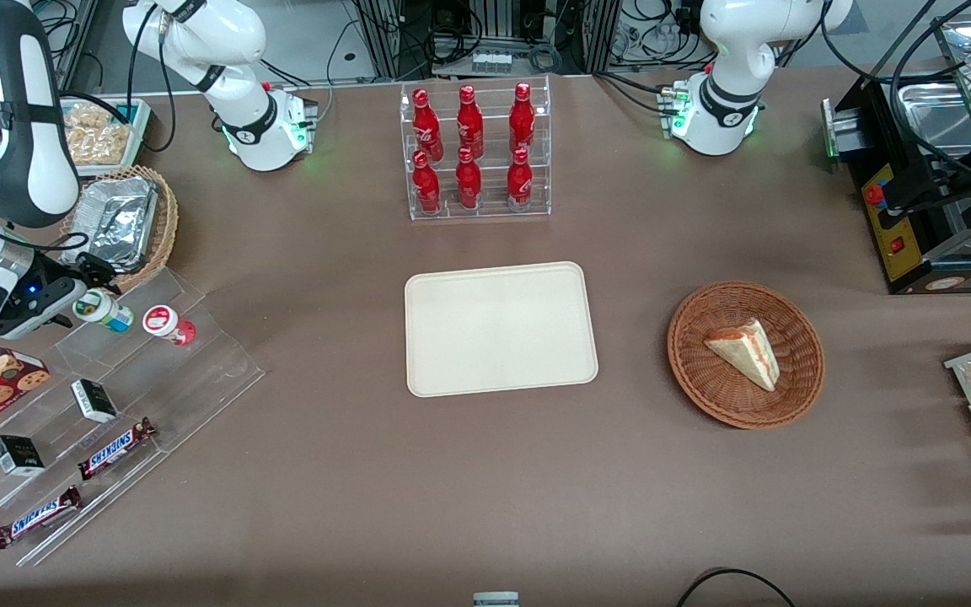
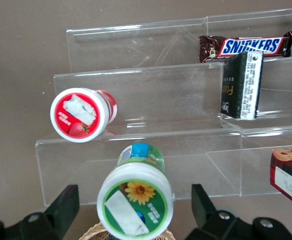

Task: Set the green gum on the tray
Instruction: 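Close the right gripper around the green gum tub, then lift the green gum tub and carry it over the cream tray, then lower the green gum tub onto the tray and open the right gripper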

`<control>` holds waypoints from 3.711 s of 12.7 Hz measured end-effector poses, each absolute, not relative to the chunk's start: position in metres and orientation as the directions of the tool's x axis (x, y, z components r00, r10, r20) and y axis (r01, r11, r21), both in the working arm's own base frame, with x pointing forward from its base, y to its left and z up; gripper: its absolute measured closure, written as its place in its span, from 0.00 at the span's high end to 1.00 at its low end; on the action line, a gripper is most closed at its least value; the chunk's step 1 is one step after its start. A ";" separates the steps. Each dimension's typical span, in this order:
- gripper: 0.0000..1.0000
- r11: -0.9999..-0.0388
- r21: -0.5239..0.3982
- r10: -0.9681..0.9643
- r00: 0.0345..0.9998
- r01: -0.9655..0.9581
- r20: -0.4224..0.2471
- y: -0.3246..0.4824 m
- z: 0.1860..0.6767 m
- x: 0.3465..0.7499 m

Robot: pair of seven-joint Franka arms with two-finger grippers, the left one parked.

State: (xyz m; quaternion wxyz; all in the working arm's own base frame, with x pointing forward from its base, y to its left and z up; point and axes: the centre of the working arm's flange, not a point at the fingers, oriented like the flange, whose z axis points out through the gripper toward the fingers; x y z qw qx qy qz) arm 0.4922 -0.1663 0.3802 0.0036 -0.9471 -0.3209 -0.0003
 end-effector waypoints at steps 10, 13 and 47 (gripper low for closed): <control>0.59 -0.773 0.008 0.634 0.773 0.634 0.013 -0.162 0.394 0.500; 0.59 -0.772 -0.016 0.635 0.772 0.635 -0.002 -0.140 0.436 0.517; 0.59 -0.996 -0.042 0.070 0.996 0.072 0.050 0.521 0.240 0.493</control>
